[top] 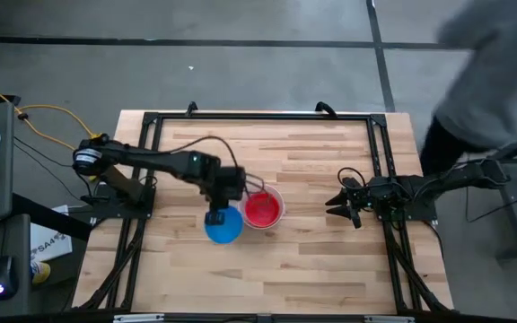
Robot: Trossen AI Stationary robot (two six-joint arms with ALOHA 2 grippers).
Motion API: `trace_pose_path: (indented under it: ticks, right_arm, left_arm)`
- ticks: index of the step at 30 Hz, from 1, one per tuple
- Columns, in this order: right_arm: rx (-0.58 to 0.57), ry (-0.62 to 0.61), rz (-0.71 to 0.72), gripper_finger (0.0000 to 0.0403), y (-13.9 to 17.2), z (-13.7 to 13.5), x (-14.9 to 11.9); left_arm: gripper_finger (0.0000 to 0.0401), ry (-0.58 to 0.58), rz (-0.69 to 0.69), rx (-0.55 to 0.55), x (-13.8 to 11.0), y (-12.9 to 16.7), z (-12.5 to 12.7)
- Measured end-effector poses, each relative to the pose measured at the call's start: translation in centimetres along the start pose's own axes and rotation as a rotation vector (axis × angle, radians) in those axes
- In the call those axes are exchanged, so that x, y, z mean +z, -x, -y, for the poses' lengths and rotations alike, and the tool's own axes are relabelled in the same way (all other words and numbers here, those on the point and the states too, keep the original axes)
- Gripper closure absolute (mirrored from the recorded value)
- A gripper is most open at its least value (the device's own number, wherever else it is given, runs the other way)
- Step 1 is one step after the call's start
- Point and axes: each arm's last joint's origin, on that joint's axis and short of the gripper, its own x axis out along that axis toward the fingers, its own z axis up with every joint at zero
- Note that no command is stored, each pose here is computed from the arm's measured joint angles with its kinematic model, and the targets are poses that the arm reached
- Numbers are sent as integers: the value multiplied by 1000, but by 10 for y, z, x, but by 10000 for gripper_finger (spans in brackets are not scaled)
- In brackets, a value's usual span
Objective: Nest bowls inside each other
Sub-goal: Stack the blue bowl on the red bowl
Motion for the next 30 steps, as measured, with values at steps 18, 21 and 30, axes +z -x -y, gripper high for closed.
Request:
trace_pose_path:
  ticks: [18,21,30]
  right_arm:
    - [-2,-1,-1,254,0,0,0]
    - [1,0,2,254,0,0,0]
    - [0,0,0,254,0,0,0]
  left_arm:
    - [401,-149,-73,22,66,-12,-30]
    - [401,-144,-25,35,75,-9,-40]
    - [401,-116,32,12,81,-14,-67]
